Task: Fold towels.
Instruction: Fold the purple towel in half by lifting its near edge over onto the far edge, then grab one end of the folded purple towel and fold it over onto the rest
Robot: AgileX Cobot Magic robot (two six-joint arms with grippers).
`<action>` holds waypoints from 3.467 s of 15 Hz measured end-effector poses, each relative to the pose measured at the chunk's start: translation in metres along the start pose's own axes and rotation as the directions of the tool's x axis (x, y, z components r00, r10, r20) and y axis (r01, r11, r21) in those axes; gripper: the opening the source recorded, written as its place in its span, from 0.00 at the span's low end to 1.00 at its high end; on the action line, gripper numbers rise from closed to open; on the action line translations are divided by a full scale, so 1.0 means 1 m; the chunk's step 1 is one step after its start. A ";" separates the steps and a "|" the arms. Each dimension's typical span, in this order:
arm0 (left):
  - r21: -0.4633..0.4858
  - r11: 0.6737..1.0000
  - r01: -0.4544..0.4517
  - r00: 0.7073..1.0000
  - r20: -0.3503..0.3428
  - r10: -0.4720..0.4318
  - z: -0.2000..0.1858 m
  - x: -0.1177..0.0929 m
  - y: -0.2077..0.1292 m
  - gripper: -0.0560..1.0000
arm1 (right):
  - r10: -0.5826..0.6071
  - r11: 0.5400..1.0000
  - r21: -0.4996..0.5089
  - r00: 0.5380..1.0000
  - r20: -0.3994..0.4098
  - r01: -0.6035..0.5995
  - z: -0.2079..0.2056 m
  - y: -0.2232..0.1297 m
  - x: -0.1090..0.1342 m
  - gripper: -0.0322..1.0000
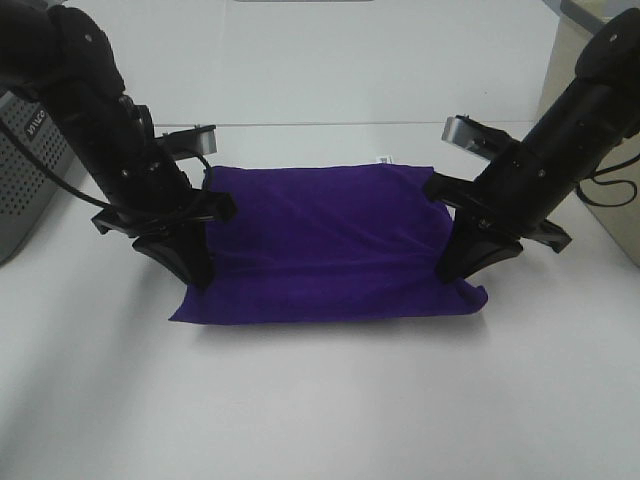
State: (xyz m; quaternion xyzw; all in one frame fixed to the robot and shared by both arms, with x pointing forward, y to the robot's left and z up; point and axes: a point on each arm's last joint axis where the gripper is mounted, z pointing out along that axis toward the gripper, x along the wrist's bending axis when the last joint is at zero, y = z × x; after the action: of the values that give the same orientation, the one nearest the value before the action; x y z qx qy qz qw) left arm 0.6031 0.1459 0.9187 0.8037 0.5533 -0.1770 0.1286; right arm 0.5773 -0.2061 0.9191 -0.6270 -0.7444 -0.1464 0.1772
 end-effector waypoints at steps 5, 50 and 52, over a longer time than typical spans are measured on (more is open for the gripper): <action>-0.166 0.986 -0.015 0.999 -0.044 0.008 -0.017 -0.003 0.018 0.05 | -0.059 0.983 -0.172 0.998 0.036 0.064 -0.031 0.029 0.012 0.05; -0.283 0.928 0.244 0.967 0.141 -0.212 -0.016 0.147 0.123 0.77 | -0.067 0.980 -0.170 0.972 0.224 0.106 -0.074 0.118 0.014 0.76; -0.277 0.927 0.253 0.964 0.155 -0.217 -0.014 0.146 0.122 0.77 | -0.059 0.980 -0.172 0.973 0.222 0.099 -0.074 0.118 0.014 0.76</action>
State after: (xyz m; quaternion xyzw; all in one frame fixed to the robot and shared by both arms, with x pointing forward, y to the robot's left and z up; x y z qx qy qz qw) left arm 0.7670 0.2320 0.8706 0.6910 0.6570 -0.1555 0.2582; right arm 0.6972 -0.2061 0.9909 -0.6226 -0.7671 -0.1516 0.0312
